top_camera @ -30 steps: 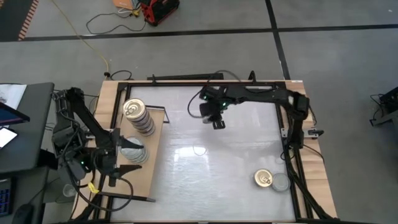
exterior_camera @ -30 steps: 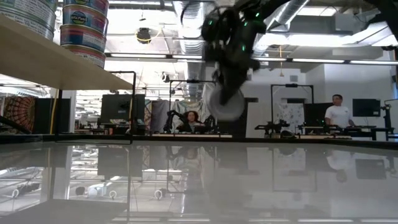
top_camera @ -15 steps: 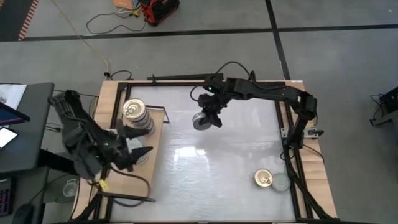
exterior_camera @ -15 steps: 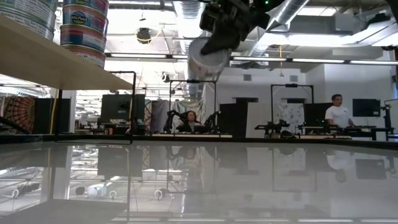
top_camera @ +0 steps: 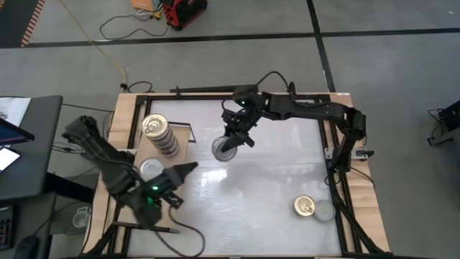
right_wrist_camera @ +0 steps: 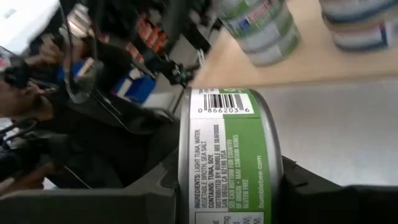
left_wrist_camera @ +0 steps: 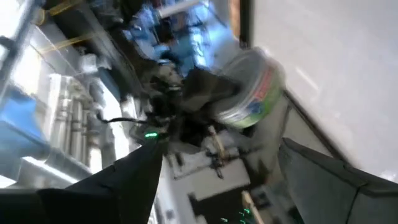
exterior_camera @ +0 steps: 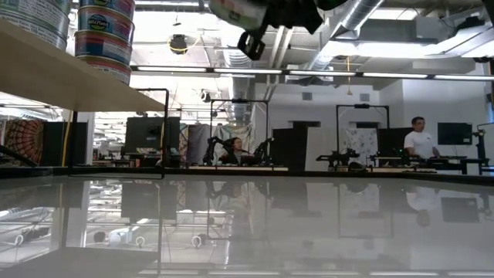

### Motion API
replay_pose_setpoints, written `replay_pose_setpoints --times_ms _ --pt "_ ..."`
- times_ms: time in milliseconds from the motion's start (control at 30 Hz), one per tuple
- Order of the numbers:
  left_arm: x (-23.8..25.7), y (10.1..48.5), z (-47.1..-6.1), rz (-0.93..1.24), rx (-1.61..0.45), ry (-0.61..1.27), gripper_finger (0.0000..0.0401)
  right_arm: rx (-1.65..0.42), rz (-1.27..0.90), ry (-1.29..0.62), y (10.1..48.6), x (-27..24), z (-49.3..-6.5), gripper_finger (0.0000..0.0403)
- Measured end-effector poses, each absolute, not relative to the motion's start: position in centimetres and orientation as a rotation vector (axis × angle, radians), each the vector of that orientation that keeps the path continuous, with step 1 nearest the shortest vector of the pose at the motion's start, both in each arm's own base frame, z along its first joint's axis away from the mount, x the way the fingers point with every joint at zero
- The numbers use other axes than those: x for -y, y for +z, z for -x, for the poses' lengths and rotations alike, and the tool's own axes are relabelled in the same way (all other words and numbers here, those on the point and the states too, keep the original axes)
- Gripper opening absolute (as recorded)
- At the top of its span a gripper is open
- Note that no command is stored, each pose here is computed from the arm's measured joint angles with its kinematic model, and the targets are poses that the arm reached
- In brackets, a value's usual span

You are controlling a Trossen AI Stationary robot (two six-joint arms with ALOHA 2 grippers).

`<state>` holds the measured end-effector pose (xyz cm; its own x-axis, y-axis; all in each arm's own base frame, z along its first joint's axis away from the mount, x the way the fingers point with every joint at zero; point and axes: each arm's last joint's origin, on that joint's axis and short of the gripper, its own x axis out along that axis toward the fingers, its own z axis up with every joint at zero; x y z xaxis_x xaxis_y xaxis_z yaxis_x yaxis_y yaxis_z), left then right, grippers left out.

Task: Stack canned seafood by type on shelf
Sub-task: Stack the green tuna can on top of the green tuna can on the shelf

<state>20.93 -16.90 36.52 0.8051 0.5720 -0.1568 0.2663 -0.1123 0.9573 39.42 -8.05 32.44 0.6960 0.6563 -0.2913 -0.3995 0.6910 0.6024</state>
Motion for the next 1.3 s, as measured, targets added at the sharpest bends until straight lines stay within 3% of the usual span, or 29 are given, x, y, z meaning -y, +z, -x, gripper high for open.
replay_pose_setpoints --times_ms 200,500,1000,1300 --pt "16.9 34.9 -24.1 -1.642 -0.714 0.38 0.0306 -0.506 -0.521 0.65 33.1 7.0 -39.8 0.0152" --pt "17.2 34.7 -24.3 -1.59 -0.692 0.379 0.0306 -0.528 -0.545 0.668 33.1 5.8 -39.9 0.0152" --pt "17.5 34.3 -24.2 -1.934 -0.747 0.125 0.0306 -0.559 -0.584 0.804 33.2 4.0 -39.9 0.0152" --pt "16.1 35.0 -26.0 -1.898 -0.74 0.157 0.0306 -0.534 -0.575 0.811 33.6 3.3 -40.2 0.0171"
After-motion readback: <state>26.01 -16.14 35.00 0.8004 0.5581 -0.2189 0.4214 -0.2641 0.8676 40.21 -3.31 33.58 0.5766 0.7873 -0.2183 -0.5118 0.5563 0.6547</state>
